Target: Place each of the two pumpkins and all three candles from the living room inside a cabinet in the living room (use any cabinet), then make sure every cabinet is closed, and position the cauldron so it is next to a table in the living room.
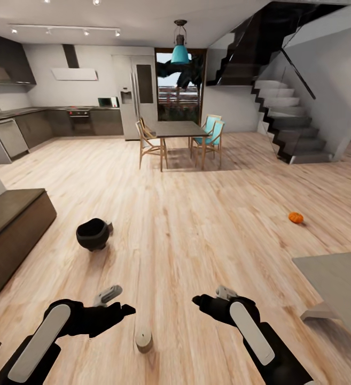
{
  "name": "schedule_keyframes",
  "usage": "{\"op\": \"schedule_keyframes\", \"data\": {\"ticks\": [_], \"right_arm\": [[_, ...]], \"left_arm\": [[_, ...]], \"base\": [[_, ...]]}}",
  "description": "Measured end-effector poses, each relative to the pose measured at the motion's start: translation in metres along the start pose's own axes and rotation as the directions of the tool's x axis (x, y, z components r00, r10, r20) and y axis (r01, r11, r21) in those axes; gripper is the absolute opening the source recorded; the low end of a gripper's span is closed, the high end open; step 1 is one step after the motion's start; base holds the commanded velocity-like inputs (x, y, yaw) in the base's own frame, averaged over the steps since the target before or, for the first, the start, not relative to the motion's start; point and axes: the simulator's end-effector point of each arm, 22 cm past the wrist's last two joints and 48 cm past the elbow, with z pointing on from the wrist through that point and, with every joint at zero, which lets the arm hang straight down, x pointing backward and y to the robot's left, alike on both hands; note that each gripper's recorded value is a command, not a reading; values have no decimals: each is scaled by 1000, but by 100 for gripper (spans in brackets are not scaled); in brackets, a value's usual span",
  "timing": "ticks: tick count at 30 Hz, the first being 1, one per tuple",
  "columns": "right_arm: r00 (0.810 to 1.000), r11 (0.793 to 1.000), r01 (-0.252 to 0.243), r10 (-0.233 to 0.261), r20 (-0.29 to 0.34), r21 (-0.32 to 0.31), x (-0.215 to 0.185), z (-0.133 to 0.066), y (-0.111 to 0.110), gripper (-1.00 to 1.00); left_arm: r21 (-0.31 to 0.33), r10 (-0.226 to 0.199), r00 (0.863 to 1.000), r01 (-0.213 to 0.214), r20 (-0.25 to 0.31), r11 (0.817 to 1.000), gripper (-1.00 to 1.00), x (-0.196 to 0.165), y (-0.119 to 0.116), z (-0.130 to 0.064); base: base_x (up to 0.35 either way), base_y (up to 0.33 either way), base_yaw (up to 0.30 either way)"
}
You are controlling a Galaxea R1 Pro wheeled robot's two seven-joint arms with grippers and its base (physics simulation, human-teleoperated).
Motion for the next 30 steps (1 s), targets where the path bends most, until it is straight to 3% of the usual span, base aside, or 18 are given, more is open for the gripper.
{"op": "schedule_keyframes", "data": {"ticks": [6, 19, 30], "right_arm": [[1000, 998, 0, 0, -2, -59, 1, 0, 13, 100], [1000, 998, -2, 1, -6, -65, 2, 1, 14, 100], [1000, 998, -1, 0, -3, -69, 1, 0, 15, 100]], "left_arm": [[0, 0, 1000, 0, 0, 1000, 100, 0, 0, 0], [-1, 0, 1000, 0, -2, 1000, 100, 0, 1, 0], [-1, -1, 1000, 1, 0, 1000, 100, 0, 1, 0]], "base": [[122, 0, -260], [15, 4, -265], [189, 198, -153]]}}
